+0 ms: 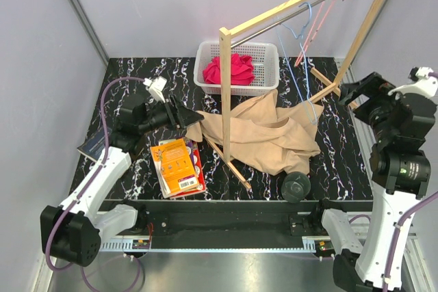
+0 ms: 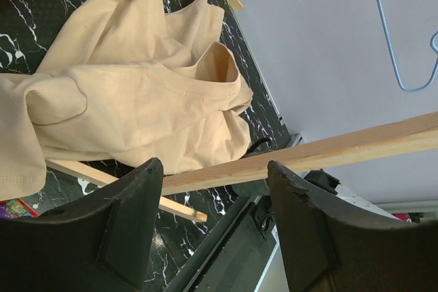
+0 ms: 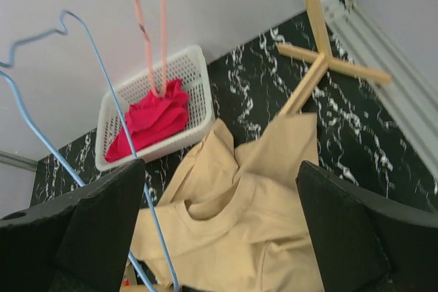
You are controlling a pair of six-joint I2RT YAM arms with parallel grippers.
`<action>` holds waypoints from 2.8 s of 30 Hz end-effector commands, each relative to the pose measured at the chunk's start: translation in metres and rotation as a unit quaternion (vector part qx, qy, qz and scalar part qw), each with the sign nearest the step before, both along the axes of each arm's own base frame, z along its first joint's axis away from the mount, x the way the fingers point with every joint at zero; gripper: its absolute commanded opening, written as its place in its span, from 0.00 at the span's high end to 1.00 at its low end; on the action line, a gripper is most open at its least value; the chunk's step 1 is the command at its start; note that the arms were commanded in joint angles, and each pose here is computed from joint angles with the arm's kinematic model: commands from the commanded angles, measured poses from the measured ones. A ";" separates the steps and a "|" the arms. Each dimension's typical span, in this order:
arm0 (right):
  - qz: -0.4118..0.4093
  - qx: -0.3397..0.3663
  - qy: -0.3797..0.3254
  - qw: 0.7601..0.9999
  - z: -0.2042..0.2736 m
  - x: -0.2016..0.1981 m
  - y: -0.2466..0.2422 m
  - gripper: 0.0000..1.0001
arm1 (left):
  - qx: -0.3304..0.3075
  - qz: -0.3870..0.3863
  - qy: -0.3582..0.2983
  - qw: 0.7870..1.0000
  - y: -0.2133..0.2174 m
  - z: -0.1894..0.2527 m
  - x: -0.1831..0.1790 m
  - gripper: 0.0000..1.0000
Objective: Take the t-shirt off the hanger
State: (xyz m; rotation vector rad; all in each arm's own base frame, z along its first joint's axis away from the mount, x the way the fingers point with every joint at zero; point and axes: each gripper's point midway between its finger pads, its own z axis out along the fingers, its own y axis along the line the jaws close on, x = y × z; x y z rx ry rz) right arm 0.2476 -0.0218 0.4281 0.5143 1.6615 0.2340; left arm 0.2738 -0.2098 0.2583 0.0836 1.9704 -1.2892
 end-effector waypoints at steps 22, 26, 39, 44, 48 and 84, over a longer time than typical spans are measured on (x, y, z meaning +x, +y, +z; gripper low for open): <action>0.136 0.236 0.227 0.935 -0.257 0.074 0.061 0.00 | 0.020 -0.050 0.007 0.999 -0.030 -0.011 0.013 0.32; 0.136 0.210 0.277 0.927 -0.290 0.080 0.073 0.00 | 0.015 -0.047 0.006 0.999 -0.031 -0.009 0.015 0.32; 0.230 0.182 0.338 0.894 -0.346 0.080 0.171 0.00 | 0.015 -0.033 0.014 0.999 -0.031 -0.011 0.015 0.32; 0.271 0.186 0.338 0.882 -0.348 0.086 0.201 0.03 | 0.016 -0.031 0.020 0.999 -0.033 -0.014 0.020 0.32; 0.294 0.214 0.317 0.876 -0.337 0.093 0.215 0.28 | 0.029 -0.030 0.028 0.999 -0.034 -0.020 0.028 0.32; 0.379 0.421 0.111 0.816 -0.152 0.142 0.258 1.00 | 0.073 -0.214 -0.339 0.913 -0.127 -0.025 0.097 0.12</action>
